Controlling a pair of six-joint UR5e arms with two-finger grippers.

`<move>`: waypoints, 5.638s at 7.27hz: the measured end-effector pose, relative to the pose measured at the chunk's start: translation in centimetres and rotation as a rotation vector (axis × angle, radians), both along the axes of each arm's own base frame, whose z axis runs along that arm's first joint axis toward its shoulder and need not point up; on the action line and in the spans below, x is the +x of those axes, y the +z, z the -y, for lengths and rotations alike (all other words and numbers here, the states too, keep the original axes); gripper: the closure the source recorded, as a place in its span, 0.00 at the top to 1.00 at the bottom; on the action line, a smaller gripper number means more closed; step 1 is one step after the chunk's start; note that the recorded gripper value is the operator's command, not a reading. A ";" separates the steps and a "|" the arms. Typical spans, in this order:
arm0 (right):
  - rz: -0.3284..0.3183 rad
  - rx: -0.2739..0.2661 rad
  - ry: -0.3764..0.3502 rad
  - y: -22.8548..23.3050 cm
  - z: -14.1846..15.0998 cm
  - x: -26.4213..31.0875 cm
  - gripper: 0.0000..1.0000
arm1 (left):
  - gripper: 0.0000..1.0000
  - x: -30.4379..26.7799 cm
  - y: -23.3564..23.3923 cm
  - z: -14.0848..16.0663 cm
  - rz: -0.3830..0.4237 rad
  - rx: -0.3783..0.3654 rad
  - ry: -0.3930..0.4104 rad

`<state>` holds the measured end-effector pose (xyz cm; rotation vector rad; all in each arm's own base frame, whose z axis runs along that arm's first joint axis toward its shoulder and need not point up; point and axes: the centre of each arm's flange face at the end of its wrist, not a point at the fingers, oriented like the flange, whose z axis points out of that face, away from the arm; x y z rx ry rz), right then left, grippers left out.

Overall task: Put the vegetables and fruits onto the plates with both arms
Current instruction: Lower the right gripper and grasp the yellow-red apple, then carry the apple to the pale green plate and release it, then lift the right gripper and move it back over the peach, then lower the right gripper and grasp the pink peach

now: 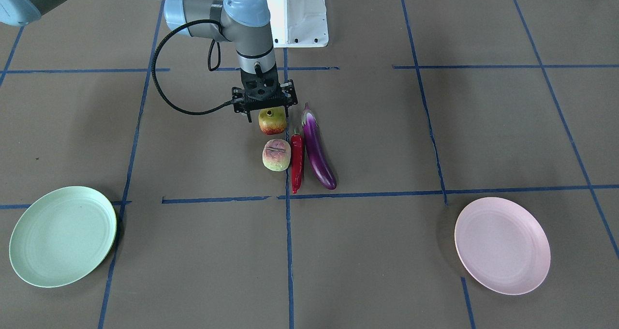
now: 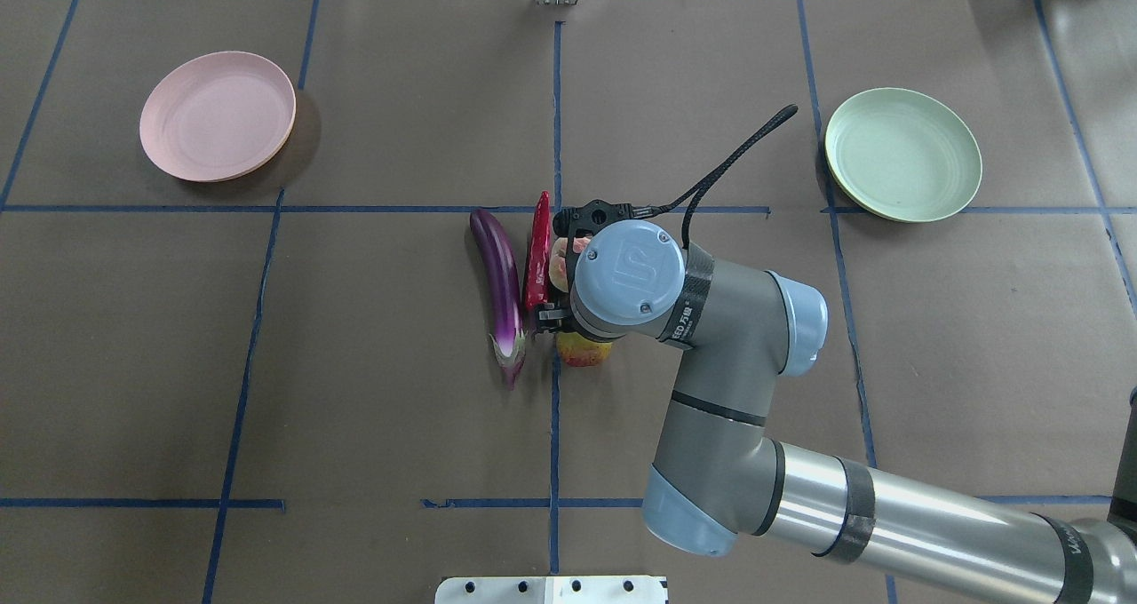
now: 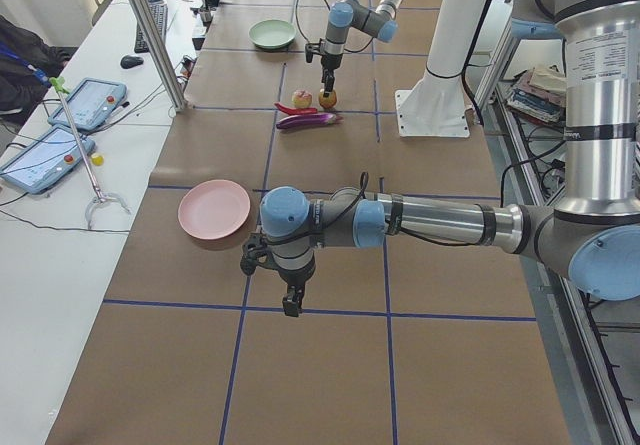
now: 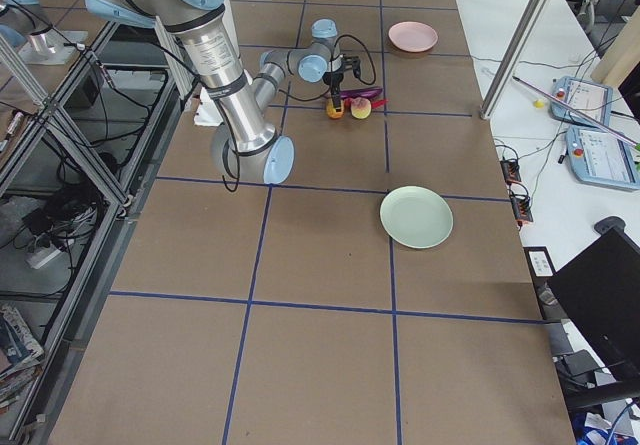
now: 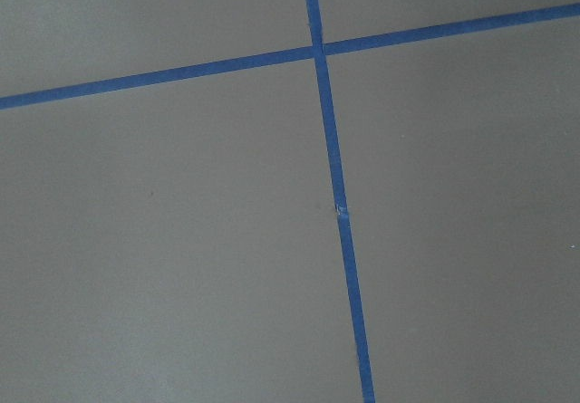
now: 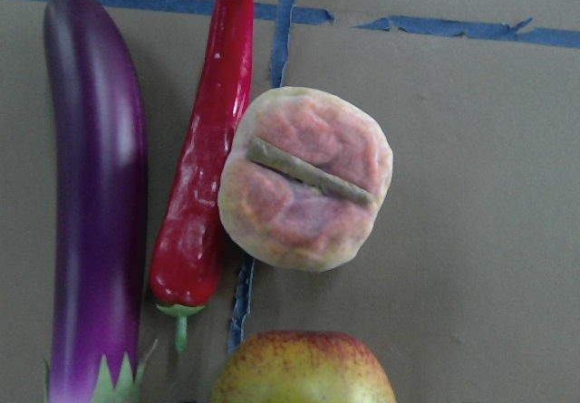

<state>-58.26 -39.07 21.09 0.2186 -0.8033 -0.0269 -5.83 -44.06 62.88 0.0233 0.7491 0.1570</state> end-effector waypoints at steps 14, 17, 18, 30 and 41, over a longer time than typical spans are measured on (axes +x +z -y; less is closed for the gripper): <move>-0.124 0.041 -0.130 10.5 21.8 27.8 0.00 | 1.00 2.3 0.2 0.3 0.002 -0.006 0.053; -0.102 0.092 -0.174 23.5 24.7 29.9 0.99 | 1.00 2.3 0.3 0.2 0.003 -0.012 0.053; -0.107 0.084 -0.177 25.4 24.4 30.2 1.00 | 1.00 2.3 0.4 0.1 0.004 -0.014 0.053; 0.059 -0.038 0.115 -4.9 7.2 -1.2 1.00 | 1.00 2.3 0.9 -0.2 0.012 -0.024 0.056; -0.038 -0.001 0.064 -2.2 8.3 -2.0 0.00 | 1.00 2.3 1.4 -0.2 0.012 -0.028 0.055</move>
